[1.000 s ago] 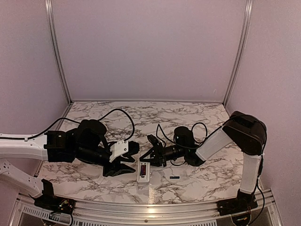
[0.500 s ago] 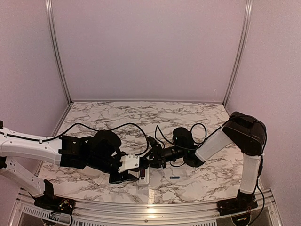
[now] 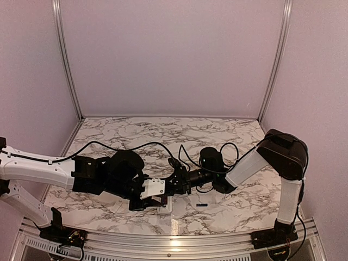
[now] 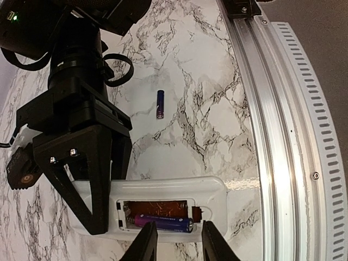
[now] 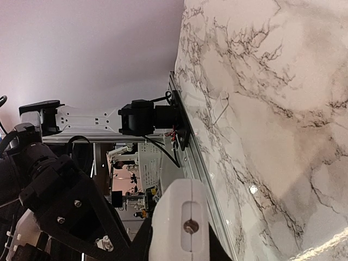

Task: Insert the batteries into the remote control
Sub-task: Load the battery into the battery compartment.

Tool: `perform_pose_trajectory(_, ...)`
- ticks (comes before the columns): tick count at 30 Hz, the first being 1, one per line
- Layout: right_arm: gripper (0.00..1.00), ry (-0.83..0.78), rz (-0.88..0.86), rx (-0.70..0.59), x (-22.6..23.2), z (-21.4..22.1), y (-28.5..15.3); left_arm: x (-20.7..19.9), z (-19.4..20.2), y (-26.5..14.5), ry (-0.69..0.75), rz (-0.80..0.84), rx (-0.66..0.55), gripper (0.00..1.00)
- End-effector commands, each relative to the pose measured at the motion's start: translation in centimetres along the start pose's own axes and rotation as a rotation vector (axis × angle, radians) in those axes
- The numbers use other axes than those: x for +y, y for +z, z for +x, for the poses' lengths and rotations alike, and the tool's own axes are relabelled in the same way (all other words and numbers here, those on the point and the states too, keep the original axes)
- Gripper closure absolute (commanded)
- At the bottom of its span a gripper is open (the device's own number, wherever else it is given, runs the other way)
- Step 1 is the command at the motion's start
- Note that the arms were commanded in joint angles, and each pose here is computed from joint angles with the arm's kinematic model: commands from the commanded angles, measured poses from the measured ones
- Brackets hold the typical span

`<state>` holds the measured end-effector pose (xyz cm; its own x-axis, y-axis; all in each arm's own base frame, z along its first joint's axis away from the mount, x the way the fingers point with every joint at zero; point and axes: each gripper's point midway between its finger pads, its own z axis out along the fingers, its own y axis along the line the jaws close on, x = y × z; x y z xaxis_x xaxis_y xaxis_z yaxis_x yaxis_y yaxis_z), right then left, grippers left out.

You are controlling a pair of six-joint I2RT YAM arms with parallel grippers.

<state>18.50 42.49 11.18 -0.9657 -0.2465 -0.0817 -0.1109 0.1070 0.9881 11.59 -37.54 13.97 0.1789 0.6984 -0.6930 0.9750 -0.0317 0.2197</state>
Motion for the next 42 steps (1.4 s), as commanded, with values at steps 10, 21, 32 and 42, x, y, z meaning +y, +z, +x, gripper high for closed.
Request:
perform_pose_trajectory(10, 1.0, -0.038, -0.04, 0.016, 1.4, 0.4, 0.3, 0.0, -0.8, 0.3, 0.025, 0.011, 0.001, 0.75)
perform_pose_trajectory(21, 1.0, -0.037, -0.044, 0.017, 1.5, 0.4, 0.3, -0.1, -0.2, 0.8, 0.023, 0.014, 0.027, 0.78)
perform_pose_trajectory(32, 1.0, -0.045, -0.052, 0.019, 1.9, 0.4, 0.2, -0.1, 0.8, 1.5, 0.015, 0.009, 0.064, 0.84)
perform_pose_trajectory(42, 1.0, -0.058, -0.067, 0.021, 2.7, 0.6, 0.1, 0.2, 1.6, 1.9, -0.004, -0.006, 0.101, 0.9)
